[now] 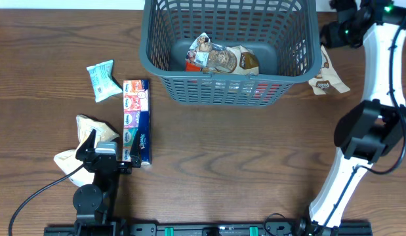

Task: Pack container
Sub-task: 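Move the right gripper to the second mushroom bag right of the basket, then grasp the second dried-mushroom bag with the right gripper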

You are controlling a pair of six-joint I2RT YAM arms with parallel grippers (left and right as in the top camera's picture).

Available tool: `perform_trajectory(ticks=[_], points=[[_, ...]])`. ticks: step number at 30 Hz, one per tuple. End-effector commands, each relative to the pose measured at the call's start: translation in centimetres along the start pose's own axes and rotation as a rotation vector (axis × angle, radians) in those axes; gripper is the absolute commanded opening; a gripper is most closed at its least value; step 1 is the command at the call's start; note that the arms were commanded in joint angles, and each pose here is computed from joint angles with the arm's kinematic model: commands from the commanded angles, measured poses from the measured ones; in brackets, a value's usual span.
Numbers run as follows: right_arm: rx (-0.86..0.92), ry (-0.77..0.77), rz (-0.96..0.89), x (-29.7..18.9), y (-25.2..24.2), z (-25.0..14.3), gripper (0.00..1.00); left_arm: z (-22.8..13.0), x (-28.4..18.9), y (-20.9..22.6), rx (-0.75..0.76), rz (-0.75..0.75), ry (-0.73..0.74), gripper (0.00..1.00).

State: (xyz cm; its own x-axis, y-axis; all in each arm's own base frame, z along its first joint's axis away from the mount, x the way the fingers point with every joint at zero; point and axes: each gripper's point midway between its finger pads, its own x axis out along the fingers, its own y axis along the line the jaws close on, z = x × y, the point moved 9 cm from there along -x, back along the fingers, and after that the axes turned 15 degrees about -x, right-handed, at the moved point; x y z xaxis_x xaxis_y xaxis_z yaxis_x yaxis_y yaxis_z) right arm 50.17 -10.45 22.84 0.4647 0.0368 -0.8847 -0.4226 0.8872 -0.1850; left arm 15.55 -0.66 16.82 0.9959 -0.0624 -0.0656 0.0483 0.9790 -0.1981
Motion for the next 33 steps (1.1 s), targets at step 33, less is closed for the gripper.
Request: perform_trajectory(ticks=[33], points=[[0.048,0.228,0.176,12.2,1.3,-5.7,0.78,-0.5,0.1,0.1,0.001,0.003,0.011,0.99]])
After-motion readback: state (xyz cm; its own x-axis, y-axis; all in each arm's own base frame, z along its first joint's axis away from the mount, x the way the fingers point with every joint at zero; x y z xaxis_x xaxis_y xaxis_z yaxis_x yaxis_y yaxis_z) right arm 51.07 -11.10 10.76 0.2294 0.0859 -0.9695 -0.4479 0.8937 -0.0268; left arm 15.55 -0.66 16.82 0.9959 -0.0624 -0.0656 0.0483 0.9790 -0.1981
